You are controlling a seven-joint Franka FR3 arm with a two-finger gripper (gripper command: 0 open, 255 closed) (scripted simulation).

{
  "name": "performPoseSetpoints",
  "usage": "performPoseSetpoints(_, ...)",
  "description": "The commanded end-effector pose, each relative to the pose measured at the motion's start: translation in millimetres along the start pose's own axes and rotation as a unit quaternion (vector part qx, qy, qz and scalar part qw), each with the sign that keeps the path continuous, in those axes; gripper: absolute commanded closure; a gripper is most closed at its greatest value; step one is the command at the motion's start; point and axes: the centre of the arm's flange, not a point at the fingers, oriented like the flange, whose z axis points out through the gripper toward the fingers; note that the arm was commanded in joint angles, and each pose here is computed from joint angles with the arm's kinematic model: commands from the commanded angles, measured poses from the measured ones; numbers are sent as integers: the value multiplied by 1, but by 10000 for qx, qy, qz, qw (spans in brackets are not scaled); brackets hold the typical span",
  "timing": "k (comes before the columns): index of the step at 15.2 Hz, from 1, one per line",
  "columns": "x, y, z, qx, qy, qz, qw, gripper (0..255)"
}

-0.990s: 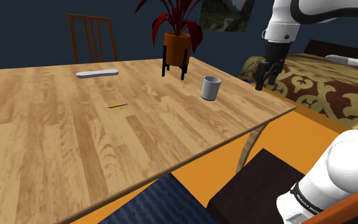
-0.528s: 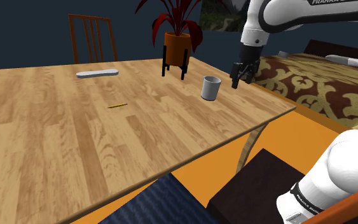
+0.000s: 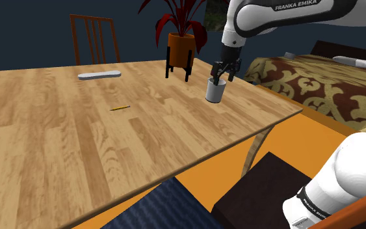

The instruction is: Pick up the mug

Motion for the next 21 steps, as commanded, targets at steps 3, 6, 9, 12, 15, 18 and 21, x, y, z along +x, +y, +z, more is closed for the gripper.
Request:
performPoseSetpoints(3,47,-11,9,-14,187,63,9998,0)
performPoseSetpoints(6,47,-12,20,-14,190,64,9998,0)
performPoseSetpoints(9,47,-13,35,-14,190,64,9998,0)
performPoseSetpoints(12,47,-14,49,-14,190,64,9998,0)
performPoseSetpoints(15,47,-14,49,-15,190,64,9998,255)
performPoseSetpoints(18,47,-14,49,-15,190,64,9998,255)
performPoseSetpoints(21,47,-14,49,-15,190,64,9998,255)
